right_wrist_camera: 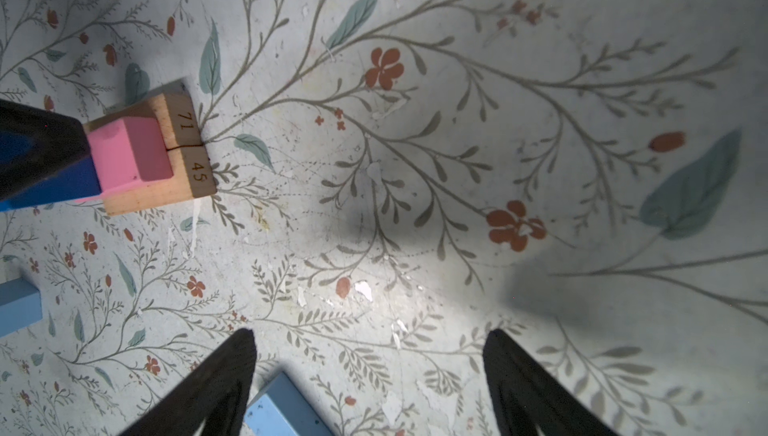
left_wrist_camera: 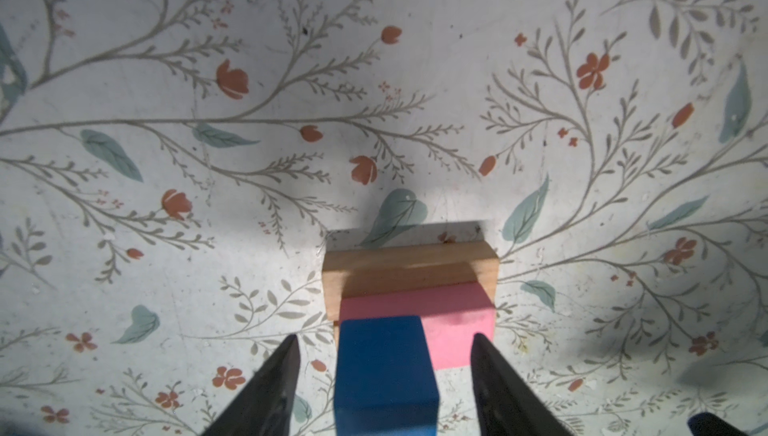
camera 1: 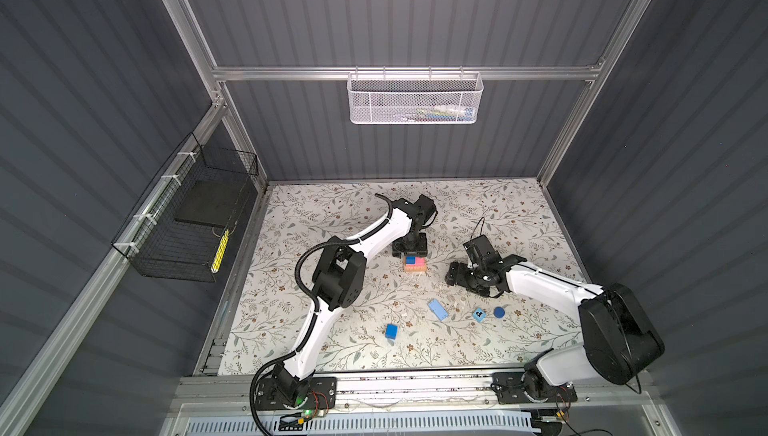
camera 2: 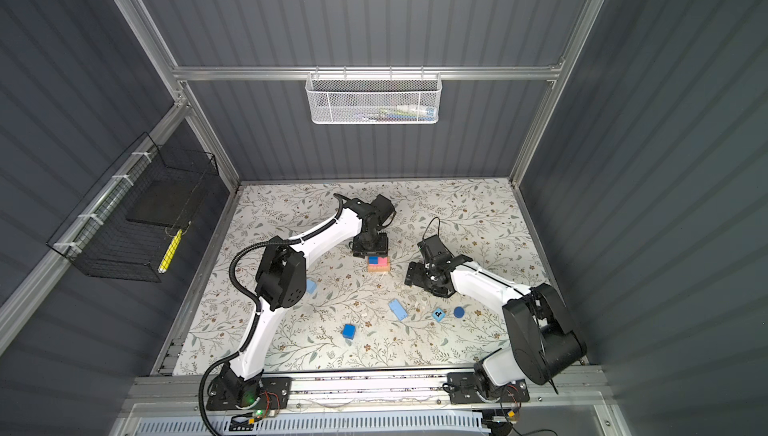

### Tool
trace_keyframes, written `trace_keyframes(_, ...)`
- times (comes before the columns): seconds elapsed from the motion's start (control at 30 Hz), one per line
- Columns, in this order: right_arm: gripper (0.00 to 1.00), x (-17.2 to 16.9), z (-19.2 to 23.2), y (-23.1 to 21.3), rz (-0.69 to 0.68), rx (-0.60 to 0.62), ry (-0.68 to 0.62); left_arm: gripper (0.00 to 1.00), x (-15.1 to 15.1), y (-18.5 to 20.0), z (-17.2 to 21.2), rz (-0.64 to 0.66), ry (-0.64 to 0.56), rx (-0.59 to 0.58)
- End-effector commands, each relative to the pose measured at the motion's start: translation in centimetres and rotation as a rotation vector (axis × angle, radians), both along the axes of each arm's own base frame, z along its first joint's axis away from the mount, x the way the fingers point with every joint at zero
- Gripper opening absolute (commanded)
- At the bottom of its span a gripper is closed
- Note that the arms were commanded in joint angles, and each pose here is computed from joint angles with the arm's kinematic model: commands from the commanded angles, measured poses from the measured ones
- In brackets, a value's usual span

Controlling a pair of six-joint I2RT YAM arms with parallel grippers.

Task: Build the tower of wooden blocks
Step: 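Lower the dark blue cube onto the pink block with the left gripper, then open and raise the left gripper while the right gripper reaches toward a dark blue cube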

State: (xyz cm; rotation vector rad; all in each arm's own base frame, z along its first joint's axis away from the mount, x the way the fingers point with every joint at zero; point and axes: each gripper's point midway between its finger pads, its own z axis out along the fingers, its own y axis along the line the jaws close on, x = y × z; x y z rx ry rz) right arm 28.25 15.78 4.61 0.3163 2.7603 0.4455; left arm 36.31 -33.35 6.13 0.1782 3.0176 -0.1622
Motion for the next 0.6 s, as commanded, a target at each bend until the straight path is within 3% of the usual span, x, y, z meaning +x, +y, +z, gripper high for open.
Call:
trace_keyframes(0.0, 0.87, -0.1, 1.1, -0.2, 0.008, -0.002, -0.017, 0.72, 0.4, -0.8, 3.6, -0.046, -0.071, -0.053)
trace_keyframes(0.33, 0.85, -0.6, 4.5, 0.7, 0.080, -0.030, -0.080, 0.76, 0.7, -0.2, 8.6, -0.087, -0.195, -0.097)
trace_keyframes(0.57, 0.84, -2.5, 6.3, 4.3, 0.151, -0.064, -0.080, 0.76, 0.0, 1.5, 12.4, -0.094, -0.286, -0.107)
